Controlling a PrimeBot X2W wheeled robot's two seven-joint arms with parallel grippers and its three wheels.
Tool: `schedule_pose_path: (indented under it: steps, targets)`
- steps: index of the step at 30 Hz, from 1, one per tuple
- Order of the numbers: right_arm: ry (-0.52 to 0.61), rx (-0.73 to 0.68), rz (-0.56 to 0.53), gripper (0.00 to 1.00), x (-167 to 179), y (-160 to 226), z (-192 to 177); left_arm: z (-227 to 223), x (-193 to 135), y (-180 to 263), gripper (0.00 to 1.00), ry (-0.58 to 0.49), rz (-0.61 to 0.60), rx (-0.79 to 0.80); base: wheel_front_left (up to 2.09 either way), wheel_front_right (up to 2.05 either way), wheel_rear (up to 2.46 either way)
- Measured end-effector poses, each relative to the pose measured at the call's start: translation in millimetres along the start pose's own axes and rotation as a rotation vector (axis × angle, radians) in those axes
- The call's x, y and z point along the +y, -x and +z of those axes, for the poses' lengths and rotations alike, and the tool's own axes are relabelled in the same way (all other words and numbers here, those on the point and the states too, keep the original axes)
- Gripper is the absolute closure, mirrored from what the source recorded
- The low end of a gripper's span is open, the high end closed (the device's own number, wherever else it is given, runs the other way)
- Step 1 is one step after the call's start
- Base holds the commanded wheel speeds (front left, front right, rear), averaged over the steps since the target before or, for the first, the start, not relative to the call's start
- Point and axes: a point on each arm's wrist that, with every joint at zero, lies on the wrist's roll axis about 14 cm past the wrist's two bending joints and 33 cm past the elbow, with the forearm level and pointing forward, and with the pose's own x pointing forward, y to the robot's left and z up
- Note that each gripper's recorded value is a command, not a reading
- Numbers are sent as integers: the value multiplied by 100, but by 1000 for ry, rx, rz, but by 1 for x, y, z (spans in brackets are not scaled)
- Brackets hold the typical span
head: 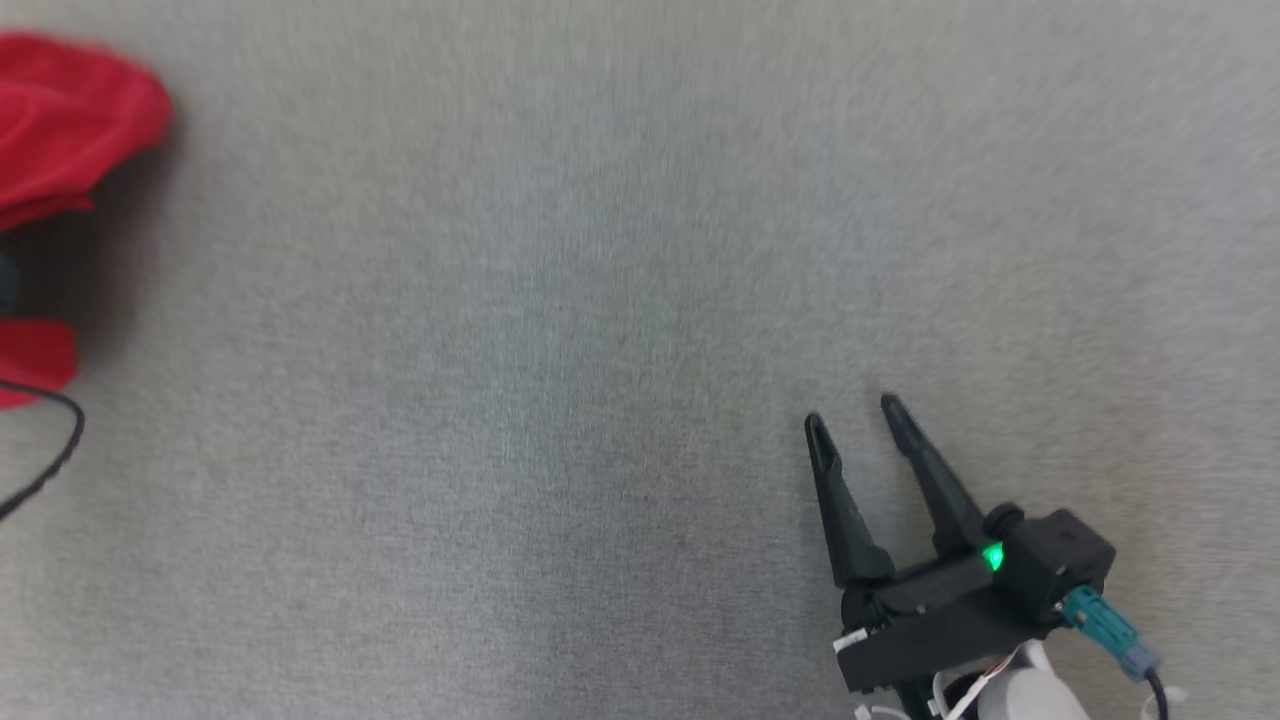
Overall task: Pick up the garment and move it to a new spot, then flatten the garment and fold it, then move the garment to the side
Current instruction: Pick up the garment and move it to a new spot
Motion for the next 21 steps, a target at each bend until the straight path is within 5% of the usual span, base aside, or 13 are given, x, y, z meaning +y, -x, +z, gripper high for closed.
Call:
schedule_pose_path:
  steps: [7, 12, 21]
  targets:
    - [-8, -88, -46, 0, -3, 27, 27, 87, -39, 61, 100, -68, -146, -217, 0, 0, 0]
    - [-8, -141, -81, 0, -6, 52, 44, 149, -98, 125, 100, -127, -308, -436, 0, 0, 0]
    - [5, -234, -151, 0, -15, 94, 73, 141, -212, 205, 100, -157, -608, -558, 0, 0, 0]
